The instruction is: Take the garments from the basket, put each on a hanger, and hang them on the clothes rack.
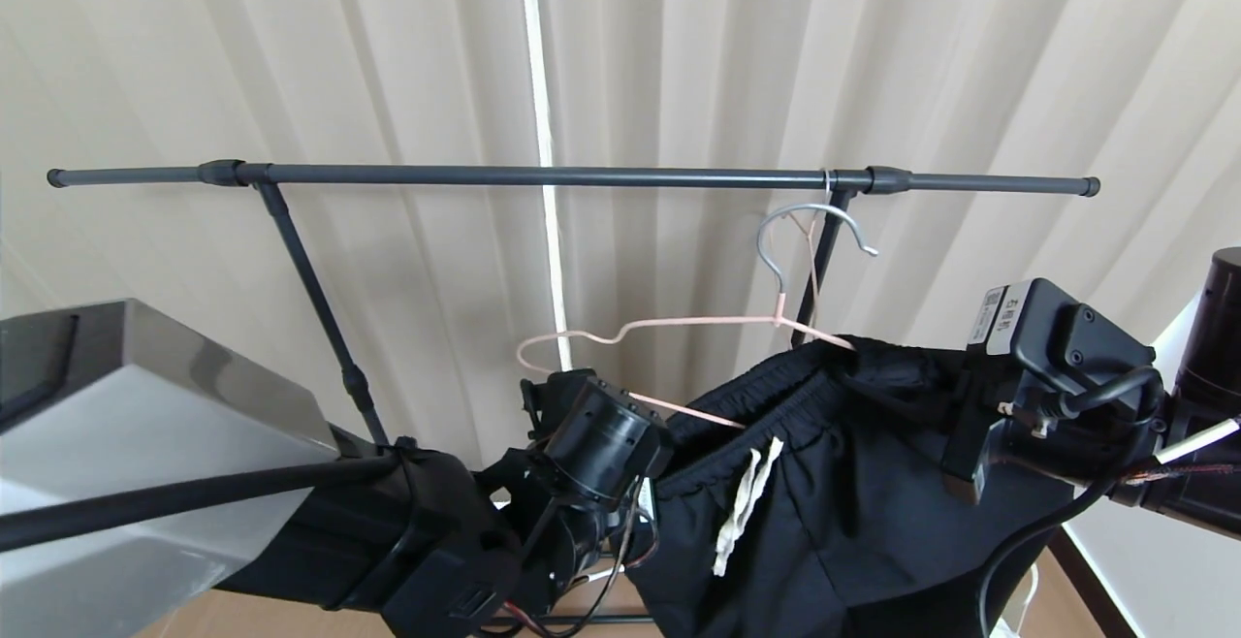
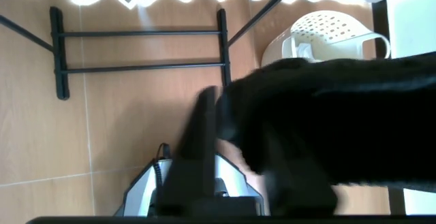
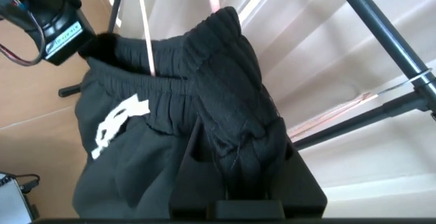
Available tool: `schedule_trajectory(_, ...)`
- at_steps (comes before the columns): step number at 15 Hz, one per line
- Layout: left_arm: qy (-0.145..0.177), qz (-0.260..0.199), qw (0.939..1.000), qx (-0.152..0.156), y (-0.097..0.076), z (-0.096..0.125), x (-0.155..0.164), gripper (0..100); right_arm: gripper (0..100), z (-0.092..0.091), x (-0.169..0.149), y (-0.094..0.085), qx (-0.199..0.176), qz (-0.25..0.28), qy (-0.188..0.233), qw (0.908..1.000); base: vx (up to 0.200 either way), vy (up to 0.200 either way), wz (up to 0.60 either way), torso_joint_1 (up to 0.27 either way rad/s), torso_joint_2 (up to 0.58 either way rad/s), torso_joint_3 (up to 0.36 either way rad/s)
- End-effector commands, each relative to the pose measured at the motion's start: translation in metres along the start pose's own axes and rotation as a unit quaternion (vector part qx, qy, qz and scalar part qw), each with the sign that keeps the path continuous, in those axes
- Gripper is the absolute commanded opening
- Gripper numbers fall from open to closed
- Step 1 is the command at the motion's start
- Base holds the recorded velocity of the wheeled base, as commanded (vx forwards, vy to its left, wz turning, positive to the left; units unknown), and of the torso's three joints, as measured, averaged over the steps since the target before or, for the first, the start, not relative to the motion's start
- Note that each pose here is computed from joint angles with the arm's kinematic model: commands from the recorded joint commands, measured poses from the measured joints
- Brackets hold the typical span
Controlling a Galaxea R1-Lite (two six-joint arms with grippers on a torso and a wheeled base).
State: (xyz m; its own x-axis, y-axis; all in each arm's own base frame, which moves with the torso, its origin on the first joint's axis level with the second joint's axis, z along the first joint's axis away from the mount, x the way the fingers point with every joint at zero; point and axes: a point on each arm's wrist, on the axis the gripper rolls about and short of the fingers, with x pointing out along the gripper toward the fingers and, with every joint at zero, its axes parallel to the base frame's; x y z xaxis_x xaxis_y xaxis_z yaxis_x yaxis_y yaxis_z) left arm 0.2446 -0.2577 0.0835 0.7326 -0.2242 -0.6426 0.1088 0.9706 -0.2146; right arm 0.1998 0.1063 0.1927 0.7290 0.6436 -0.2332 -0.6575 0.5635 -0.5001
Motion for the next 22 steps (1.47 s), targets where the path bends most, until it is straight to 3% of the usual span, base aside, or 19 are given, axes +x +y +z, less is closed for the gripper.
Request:
schedule_trajectory(1, -0.017, -0.01, 0.9997, -0.011, 0.003, 0.011, -0.015, 0, 0, -0.004, 0.004, -0.002, 0.004, 0.001, 0.008, 1.0, 0.0, 0.0, 0.0, 0.0, 0.0, 0.0)
schedule_trajectory(5, -0.04, 0.0, 0.9988, -0.03, 0.019, 0.03, -0.024, 0, 0, -0.022, 0.014, -0.012, 0.03, 0.041, 0.009, 0.9987, 0.0, 0.0, 0.0, 0.0, 0.0, 0.0)
schedule_trajectory(8, -0.046, 0.004, 0.9987, -0.02, 0.024, 0.035, -0.024, 0, 0, -0.039, 0.02, -0.025, 0.05, 0.052, 0.018, 0.9972, 0.0, 0.0, 0.0, 0.0, 0.0, 0.0)
schedule_trajectory(22, -0.073, 0.051, 0.9951, -0.044, 0.062, 0.062, -0.011, 0, 0, -0.053, 0.017, -0.038, 0.051, 0.032, 0.035, 0.9976, 0.0, 0.0, 0.0, 0.0, 0.0, 0.0)
